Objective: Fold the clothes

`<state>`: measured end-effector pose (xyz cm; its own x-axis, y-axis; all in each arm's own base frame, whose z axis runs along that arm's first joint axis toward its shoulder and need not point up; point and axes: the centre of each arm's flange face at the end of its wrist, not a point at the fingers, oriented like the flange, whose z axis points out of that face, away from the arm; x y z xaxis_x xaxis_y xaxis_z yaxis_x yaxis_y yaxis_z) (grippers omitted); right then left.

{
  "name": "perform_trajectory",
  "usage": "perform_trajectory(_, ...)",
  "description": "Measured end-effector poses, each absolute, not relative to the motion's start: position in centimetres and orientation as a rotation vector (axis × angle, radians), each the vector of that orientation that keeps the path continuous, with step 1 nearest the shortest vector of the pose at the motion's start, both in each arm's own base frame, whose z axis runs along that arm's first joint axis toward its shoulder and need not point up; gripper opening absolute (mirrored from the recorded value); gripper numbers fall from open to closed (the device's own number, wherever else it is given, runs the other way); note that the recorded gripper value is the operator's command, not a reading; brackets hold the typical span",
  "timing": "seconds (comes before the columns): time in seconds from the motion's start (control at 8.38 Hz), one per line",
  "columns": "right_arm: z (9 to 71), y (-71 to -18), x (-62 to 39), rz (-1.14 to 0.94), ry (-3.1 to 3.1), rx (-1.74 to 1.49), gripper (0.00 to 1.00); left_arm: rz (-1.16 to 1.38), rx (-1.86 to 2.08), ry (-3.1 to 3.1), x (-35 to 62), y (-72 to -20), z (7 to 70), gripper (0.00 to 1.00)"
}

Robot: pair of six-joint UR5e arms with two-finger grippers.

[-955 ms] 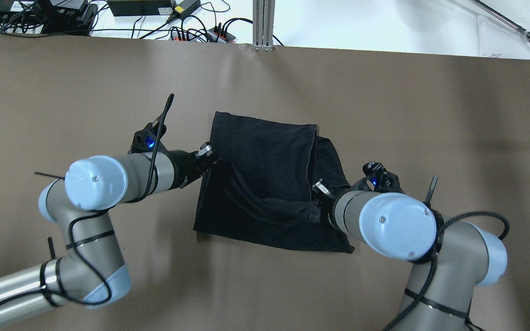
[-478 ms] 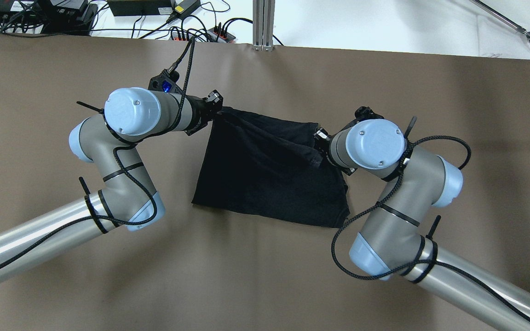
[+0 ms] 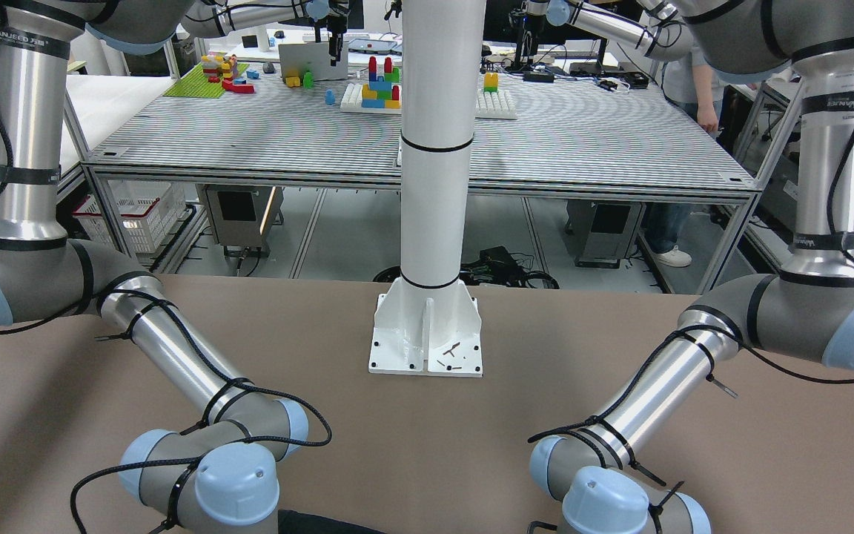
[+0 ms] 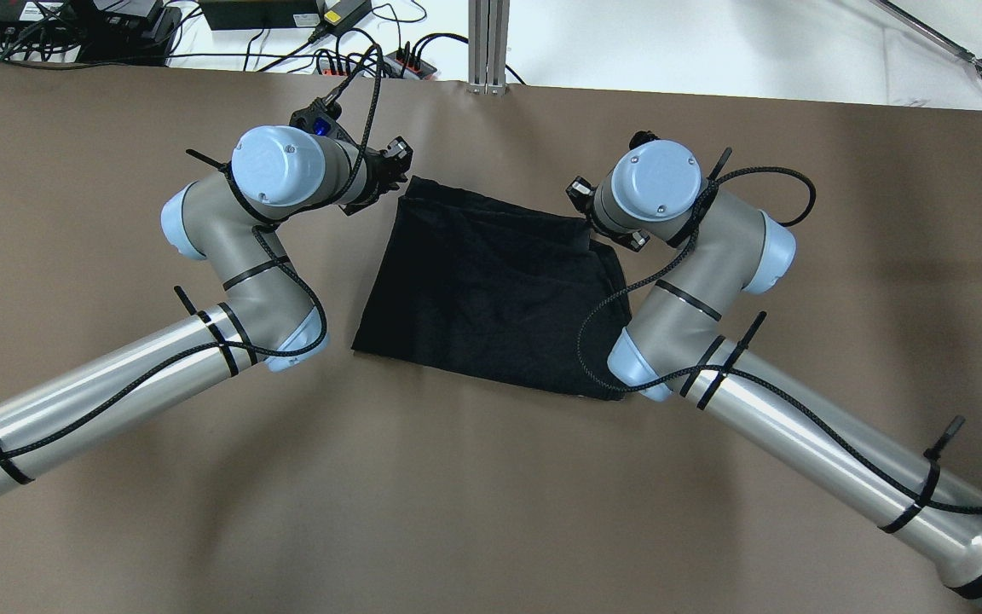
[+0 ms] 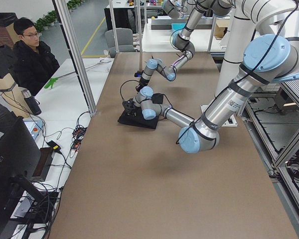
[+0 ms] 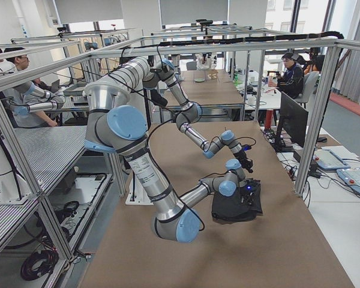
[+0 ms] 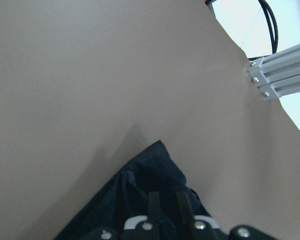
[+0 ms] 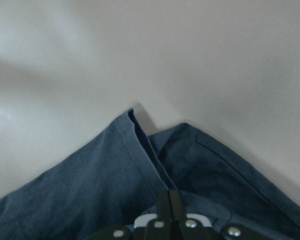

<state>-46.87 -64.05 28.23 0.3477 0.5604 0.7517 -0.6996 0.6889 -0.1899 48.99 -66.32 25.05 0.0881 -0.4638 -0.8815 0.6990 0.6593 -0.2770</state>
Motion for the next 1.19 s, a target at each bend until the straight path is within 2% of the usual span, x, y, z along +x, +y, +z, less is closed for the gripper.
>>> perform_trajectory(0.24, 29.0, -67.2, -44.6, 0.730, -0.860, 0.234, 0.95, -0.883, 0.267, 1.182, 47.7, -68.4, 25.8, 0.84)
perform_trajectory(0.36, 29.3, -67.9, -43.9, 0.701, -0.849, 0.251, 0.95, -0.885, 0.272, 1.180, 47.2, -68.8, 25.8, 0.93)
perform_trajectory(0.48, 29.5, -68.0, -43.4, 0.680, -0.844, 0.263, 0.95, -0.877, 0.279, 1.180, 46.9, -69.0, 25.7, 0.93)
perform_trajectory(0.72, 32.6, -67.6, -41.5, 0.516, -0.785, 0.329, 0.95, -0.682, 0.370, 1.112, 45.2, -69.5, 27.0, 0.93)
perform_trajectory(0.96, 39.0, -68.9, -34.7, 0.188, -0.653, 0.422, 0.95, -0.370, 0.515, 0.917, 39.8, -70.9, 34.0, 0.93)
perform_trajectory(1.19, 46.4, -69.9, -24.1, -0.020, -0.538, 0.470, 0.95, -0.128, 0.577, 0.763, 29.7, -72.0, 42.6, 0.93)
